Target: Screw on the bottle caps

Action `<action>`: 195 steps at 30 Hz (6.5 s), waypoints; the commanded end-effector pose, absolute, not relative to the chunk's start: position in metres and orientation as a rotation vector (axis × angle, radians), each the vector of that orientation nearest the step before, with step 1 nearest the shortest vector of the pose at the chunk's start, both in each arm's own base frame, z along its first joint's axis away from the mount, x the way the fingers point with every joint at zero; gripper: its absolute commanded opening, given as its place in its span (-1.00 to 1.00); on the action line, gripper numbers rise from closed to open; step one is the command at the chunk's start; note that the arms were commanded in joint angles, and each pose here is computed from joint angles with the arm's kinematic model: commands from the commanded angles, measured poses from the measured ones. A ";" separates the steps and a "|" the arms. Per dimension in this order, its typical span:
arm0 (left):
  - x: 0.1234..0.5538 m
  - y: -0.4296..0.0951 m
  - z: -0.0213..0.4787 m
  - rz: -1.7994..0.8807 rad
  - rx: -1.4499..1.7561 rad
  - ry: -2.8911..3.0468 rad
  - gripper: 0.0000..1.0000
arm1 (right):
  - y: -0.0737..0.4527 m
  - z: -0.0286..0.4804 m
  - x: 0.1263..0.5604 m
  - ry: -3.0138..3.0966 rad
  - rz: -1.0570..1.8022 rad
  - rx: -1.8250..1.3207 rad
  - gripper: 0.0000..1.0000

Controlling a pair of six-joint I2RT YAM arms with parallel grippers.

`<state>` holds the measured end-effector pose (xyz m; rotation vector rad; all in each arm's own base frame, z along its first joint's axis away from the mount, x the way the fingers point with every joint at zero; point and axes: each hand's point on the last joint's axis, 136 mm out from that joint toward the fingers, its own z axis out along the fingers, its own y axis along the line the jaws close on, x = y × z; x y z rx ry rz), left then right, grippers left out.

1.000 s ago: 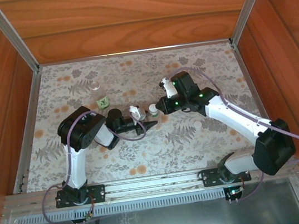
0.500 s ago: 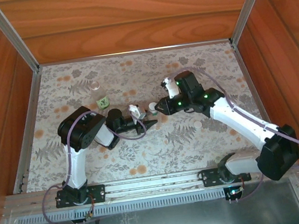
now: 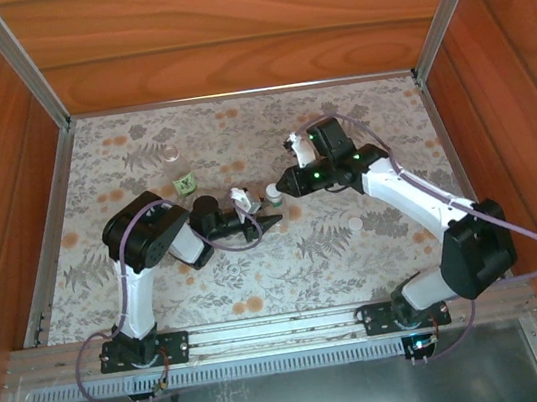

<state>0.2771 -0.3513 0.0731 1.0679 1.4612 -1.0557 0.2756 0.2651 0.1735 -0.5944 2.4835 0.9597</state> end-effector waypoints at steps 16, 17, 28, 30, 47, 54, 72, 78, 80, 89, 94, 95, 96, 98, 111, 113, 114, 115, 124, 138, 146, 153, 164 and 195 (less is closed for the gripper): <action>0.276 -0.324 0.098 -0.540 1.182 1.419 -0.09 | 0.221 0.235 0.224 2.170 0.618 -0.998 0.41; 0.274 -0.323 0.100 -0.479 1.222 1.410 -0.09 | 0.222 0.238 0.215 2.089 0.585 -1.120 0.44; 0.246 -0.326 0.129 -0.243 1.422 1.241 -0.09 | 0.235 0.216 0.184 1.532 0.055 -1.845 0.52; 0.242 -0.327 0.135 -0.252 1.423 1.229 -0.09 | 0.236 0.209 0.189 1.524 -0.007 -1.883 0.52; 0.235 -0.331 0.138 -0.275 1.448 1.224 -0.09 | 0.267 0.201 0.190 1.491 0.079 -1.888 0.17; 0.235 -0.332 0.141 -0.280 1.439 1.225 -0.09 | 0.267 0.196 0.190 1.512 0.087 -1.893 0.07; 0.233 -0.333 0.143 -0.286 1.434 1.227 -0.09 | 0.266 0.190 0.192 1.542 0.078 -1.885 -0.20; 0.242 -0.330 0.144 -0.233 1.411 1.249 -0.09 | 0.273 0.198 0.194 1.680 0.187 -1.700 -0.53; 0.246 -0.329 0.145 -0.212 1.398 1.258 -0.09 | 0.280 0.210 0.203 1.792 0.278 -1.474 -0.64; 0.251 -0.327 0.143 -0.174 1.402 1.261 -0.09 | 0.296 0.217 0.195 2.356 0.838 -0.601 -0.68; 0.250 -0.328 0.141 -0.180 1.410 1.259 -0.09 | 0.279 0.209 0.191 2.392 0.745 -0.671 -0.30; 0.249 -0.328 0.141 -0.184 1.412 1.259 -0.09 | 0.277 0.209 0.189 2.356 0.714 -0.752 -0.14; 0.248 -0.327 0.140 -0.185 1.414 1.261 -0.09 | 0.274 0.209 0.188 2.314 0.680 -0.833 0.01; 0.246 -0.327 0.138 -0.195 1.419 1.262 -0.09 | 0.268 0.209 0.183 2.178 0.580 -1.067 0.25; 0.234 -0.325 0.137 -0.236 1.447 1.236 -0.10 | 0.270 0.207 0.175 1.513 0.186 -1.814 0.40; 0.233 -0.325 0.138 -0.240 1.446 1.235 -0.10 | 0.271 0.203 0.183 1.510 0.132 -1.817 0.38; 0.233 -0.325 0.138 -0.243 1.447 1.236 -0.10 | 0.272 0.202 0.185 1.508 0.124 -1.821 0.35; 0.232 -0.325 0.138 -0.248 1.447 1.233 -0.10 | 0.273 0.201 0.188 1.521 0.116 -1.811 0.31; 0.232 -0.325 0.142 -0.245 1.441 1.231 -0.10 | 0.270 0.194 0.193 1.576 0.091 -1.803 -0.05; 0.235 -0.326 0.136 -0.239 1.452 1.249 -0.11 | 0.267 0.200 0.189 1.569 0.102 -1.786 -0.06; 0.236 -0.328 0.138 -0.246 1.449 1.249 -0.11 | 0.268 0.195 0.188 1.592 0.119 -1.781 -0.48; 0.239 -0.325 0.139 -0.223 1.436 1.260 -0.11 | 0.278 0.211 0.201 1.826 0.296 -1.401 -1.00; 0.239 -0.324 0.138 -0.223 1.433 1.267 -0.11 | 0.263 0.208 0.209 2.116 0.406 -1.025 -0.82; 0.222 -0.328 0.204 -0.855 1.153 1.396 -0.10 | 0.302 0.290 0.191 1.509 0.871 -1.112 -0.43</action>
